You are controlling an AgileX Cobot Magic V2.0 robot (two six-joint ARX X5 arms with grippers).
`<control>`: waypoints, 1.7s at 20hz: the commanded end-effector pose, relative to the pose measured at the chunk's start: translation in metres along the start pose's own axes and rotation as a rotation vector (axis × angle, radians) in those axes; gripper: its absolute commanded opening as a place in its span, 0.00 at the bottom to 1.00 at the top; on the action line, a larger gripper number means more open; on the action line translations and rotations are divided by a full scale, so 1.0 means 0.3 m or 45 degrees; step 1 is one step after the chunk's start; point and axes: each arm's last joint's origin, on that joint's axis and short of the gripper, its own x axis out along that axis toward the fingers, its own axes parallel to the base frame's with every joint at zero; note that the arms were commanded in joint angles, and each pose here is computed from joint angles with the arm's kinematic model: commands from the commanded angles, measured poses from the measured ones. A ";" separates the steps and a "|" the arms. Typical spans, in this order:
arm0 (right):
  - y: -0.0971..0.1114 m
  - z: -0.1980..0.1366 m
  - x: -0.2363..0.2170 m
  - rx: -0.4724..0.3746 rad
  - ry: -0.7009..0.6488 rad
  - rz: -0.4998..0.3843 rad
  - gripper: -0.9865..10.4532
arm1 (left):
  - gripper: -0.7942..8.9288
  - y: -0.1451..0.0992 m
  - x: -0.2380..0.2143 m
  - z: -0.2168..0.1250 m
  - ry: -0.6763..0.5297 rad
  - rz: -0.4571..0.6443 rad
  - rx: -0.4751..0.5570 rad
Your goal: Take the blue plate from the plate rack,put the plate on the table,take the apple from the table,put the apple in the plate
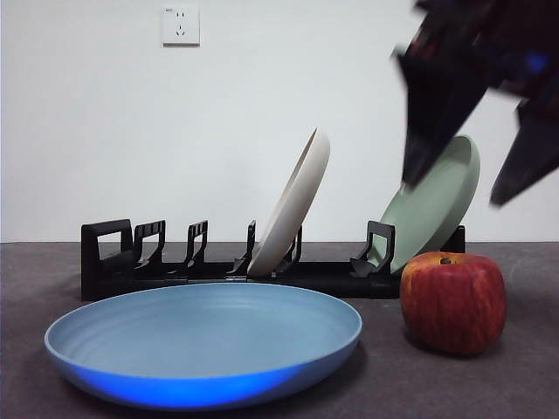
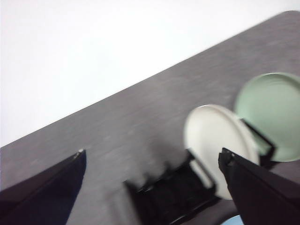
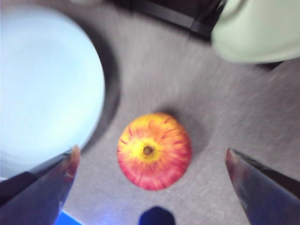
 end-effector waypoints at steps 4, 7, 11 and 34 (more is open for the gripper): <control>0.016 0.010 0.193 -0.048 0.212 -0.044 0.59 | 0.57 0.088 -0.029 -0.043 0.111 0.120 0.002; 0.013 0.011 0.262 -0.045 0.261 -0.042 0.58 | 0.56 0.108 -0.027 -0.071 0.205 0.145 0.009; 0.013 0.013 0.281 -0.040 0.261 -0.042 0.58 | 0.56 0.140 0.022 -0.155 0.333 0.224 -0.029; 0.300 0.165 0.197 -0.316 -0.062 0.210 0.07 | 0.56 0.178 -0.222 -0.681 0.263 0.547 -0.601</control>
